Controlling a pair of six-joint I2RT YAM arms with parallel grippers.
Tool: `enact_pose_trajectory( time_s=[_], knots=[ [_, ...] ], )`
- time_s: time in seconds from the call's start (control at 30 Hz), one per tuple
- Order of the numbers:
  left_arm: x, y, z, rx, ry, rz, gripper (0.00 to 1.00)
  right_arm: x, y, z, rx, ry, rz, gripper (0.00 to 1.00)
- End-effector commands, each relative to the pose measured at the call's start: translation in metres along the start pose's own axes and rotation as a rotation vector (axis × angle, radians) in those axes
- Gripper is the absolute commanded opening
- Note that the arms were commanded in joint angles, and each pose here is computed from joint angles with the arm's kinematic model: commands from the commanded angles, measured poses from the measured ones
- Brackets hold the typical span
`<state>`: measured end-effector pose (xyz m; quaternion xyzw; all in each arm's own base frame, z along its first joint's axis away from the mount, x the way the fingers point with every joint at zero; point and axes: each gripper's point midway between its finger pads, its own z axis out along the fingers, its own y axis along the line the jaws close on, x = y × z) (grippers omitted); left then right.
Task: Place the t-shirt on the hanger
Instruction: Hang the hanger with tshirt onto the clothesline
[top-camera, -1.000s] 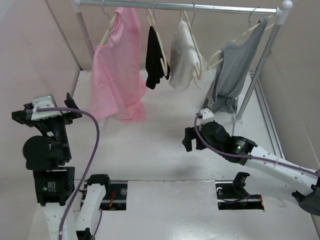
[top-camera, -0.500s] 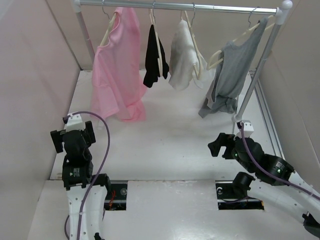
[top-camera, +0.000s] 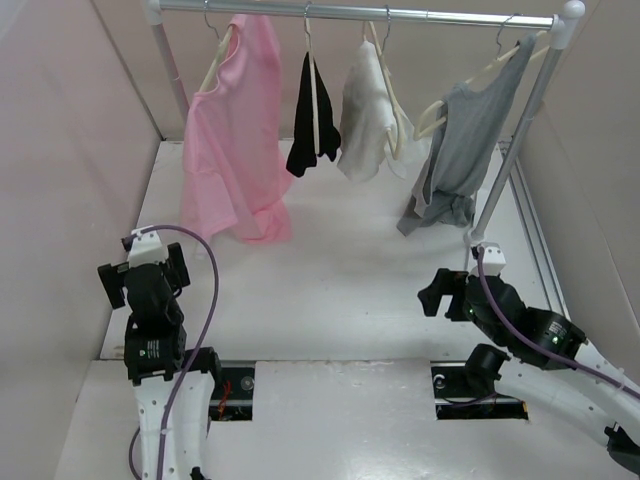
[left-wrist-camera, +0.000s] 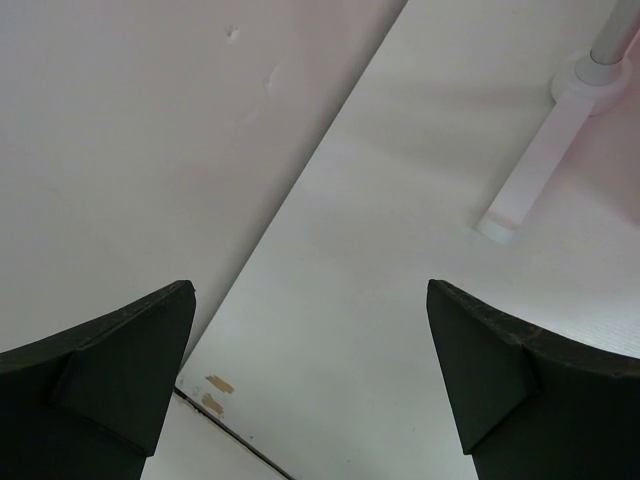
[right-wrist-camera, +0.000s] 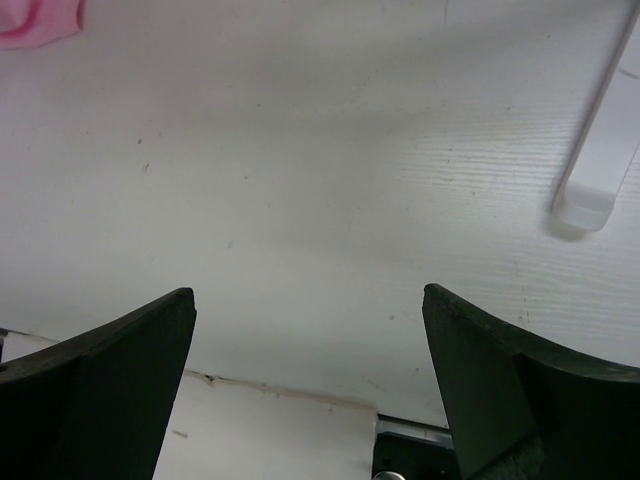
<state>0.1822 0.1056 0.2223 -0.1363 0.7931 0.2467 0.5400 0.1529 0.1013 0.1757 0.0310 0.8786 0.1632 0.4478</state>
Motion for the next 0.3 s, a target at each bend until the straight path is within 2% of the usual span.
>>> enact_pose_trajectory(
  time_s=[0.0, 0.27],
  knots=[
    [-0.0046, 0.0002, 0.0003, -0.004, -0.027, -0.029, 1.00, -0.0036, -0.0012, -0.0010, 0.009, -0.012, 0.012, 1.00],
    [-0.0001, 0.0034, 0.0019, -0.020, -0.015, -0.021, 1.00, -0.0101, -0.0004, -0.0035, 0.000, -0.037, 0.002, 1.00]
  ],
)
